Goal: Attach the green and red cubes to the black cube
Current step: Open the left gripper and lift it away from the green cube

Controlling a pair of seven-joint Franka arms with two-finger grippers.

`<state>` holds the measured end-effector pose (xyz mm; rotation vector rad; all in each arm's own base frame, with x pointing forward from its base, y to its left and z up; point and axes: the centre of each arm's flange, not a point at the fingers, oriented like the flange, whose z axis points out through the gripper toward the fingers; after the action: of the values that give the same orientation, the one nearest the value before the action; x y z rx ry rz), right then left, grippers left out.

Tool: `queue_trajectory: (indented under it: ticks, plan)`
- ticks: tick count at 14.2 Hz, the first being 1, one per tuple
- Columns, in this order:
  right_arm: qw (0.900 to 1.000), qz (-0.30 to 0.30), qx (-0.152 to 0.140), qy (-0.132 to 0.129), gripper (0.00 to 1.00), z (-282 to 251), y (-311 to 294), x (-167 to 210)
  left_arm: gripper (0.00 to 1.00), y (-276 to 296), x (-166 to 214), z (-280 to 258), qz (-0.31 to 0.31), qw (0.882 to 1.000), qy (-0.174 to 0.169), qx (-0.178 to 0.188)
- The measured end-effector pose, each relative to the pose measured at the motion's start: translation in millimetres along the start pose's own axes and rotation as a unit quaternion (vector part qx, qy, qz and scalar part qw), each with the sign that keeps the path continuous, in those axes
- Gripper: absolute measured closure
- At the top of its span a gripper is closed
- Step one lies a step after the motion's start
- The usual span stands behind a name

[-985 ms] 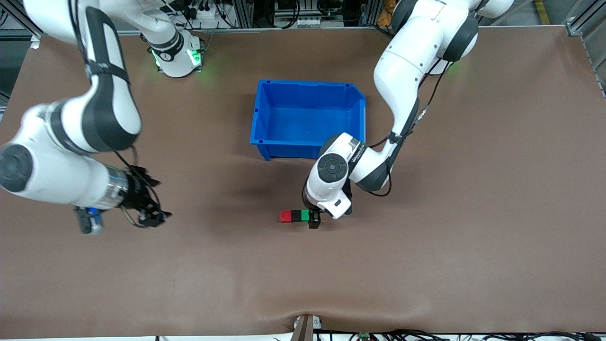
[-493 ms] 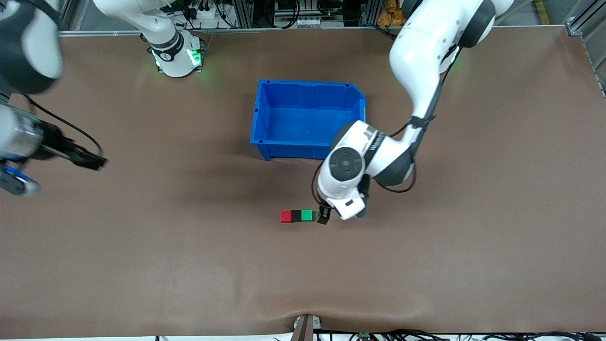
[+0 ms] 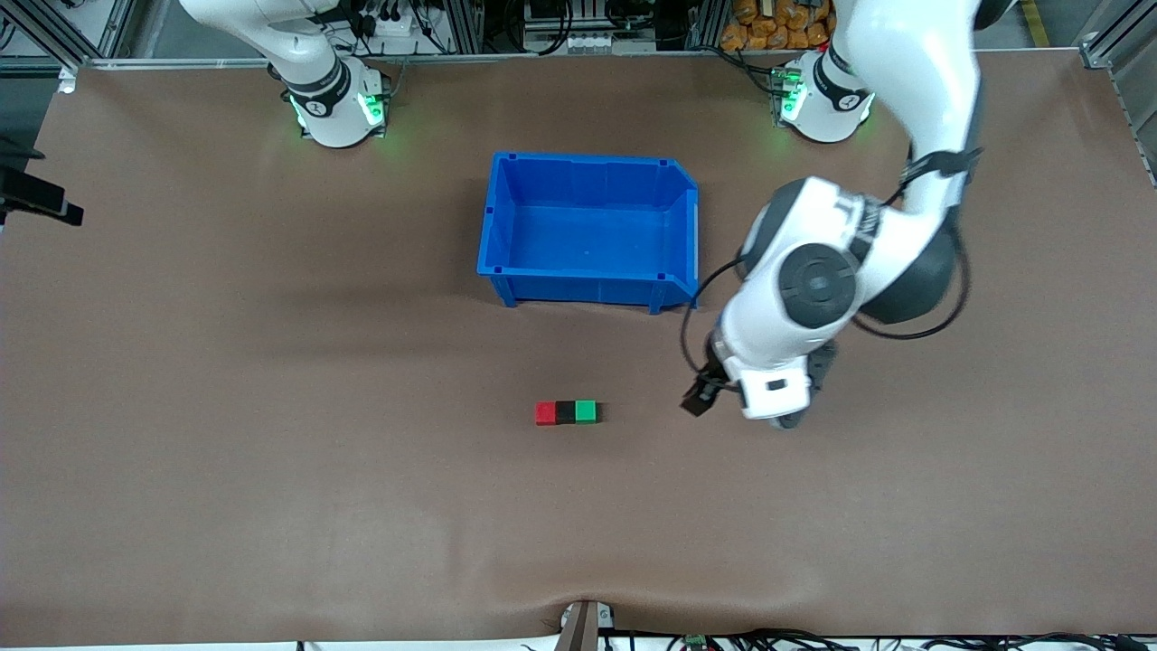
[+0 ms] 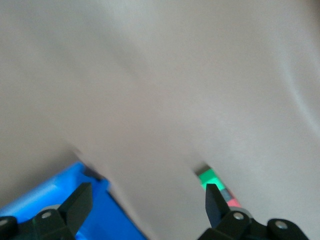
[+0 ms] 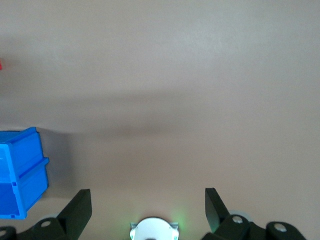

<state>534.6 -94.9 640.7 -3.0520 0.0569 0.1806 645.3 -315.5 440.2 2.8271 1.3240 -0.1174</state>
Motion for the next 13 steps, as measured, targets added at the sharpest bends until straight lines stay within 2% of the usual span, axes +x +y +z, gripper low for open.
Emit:
queue_trajectory:
  ticks: [4, 6, 8, 10, 13]
  plan:
    - [0.999, -0.013, 0.014, 0.040, 0.00, 4.8, 0.0, -24.2, 0.00, -56.3, 50.5, -42.9, 0.104, 0.994, 0.012, 0.011]
    - [0.997, -0.005, 0.008, 0.082, 0.00, -32.1, 4.2, -31.6, 0.00, -87.6, 77.7, -71.2, 0.135, 0.991, 0.011, 0.012]
    - [0.993, 0.012, 0.021, 0.117, 0.00, -65.2, 21.6, -42.7, 0.00, -117.3, 101.2, -95.3, 0.167, 0.986, 0.016, 0.023]
    - [0.992, 0.012, 0.027, 0.125, 0.00, -73.9, 22.1, -45.7, 0.00, -142.7, 121.5, -114.7, 0.216, 0.976, 0.019, 0.029]
    - [0.993, 0.007, 0.026, 0.117, 0.00, -67.0, 16.1, -38.2, 0.00, -183.7, 150.1, -137.7, 0.270, 0.962, 0.017, 0.029]
